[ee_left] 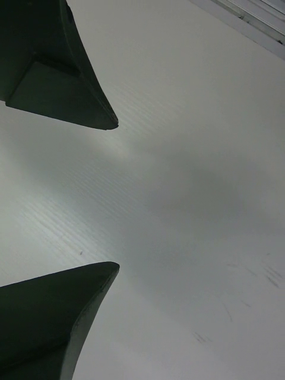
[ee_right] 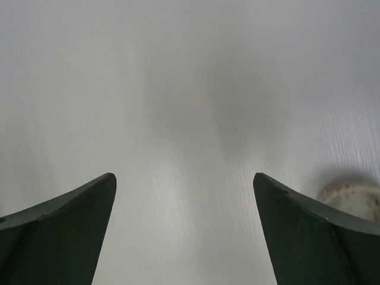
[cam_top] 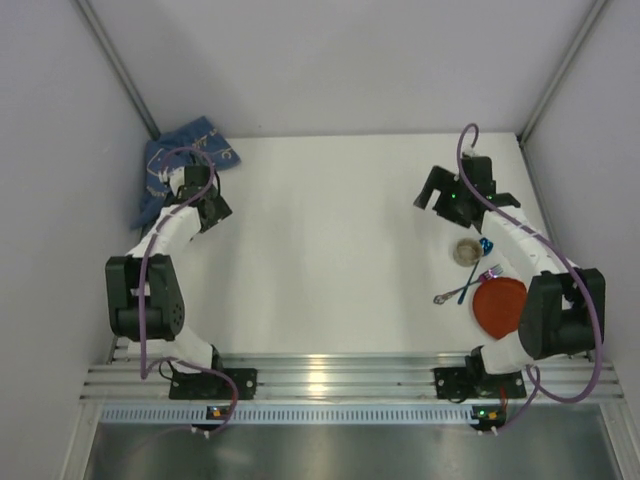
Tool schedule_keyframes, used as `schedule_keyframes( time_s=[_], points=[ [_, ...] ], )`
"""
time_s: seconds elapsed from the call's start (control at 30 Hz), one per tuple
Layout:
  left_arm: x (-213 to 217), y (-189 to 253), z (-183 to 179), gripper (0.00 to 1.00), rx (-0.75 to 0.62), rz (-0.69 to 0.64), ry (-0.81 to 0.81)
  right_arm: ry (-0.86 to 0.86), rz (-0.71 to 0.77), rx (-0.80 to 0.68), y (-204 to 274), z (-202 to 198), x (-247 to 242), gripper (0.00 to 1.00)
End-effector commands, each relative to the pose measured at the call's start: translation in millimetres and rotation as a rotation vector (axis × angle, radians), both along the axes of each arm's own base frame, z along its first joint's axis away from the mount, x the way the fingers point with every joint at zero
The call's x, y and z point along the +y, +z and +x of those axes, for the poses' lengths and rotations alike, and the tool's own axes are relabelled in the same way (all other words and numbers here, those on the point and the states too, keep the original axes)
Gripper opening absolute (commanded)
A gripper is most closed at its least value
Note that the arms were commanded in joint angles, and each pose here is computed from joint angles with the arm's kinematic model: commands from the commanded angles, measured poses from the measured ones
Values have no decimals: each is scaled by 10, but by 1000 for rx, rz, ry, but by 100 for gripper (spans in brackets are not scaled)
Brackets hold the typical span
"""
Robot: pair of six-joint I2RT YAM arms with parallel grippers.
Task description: Set the dinner table for one person
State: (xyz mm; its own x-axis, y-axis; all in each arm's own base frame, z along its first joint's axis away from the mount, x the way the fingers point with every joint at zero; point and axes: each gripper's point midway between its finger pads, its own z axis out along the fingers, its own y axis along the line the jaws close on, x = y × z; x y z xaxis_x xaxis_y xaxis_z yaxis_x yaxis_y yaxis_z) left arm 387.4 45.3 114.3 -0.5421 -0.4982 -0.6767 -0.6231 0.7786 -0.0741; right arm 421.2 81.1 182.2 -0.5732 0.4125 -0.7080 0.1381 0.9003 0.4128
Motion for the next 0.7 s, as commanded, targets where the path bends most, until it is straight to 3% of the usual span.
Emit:
schedule_keyframes(
  time_s=[0.0,0.2,0.67],
  points=[
    [287,-74,239,98,-35,39,65,31,51,209,-225,-563,124,100],
    [570,-412,494,98,72,105,72,93,41,315,-211,-683,185,100],
    [1216,-611,1078,96,57,87,128,97,66,386,-332,-624,264,100]
  ],
)
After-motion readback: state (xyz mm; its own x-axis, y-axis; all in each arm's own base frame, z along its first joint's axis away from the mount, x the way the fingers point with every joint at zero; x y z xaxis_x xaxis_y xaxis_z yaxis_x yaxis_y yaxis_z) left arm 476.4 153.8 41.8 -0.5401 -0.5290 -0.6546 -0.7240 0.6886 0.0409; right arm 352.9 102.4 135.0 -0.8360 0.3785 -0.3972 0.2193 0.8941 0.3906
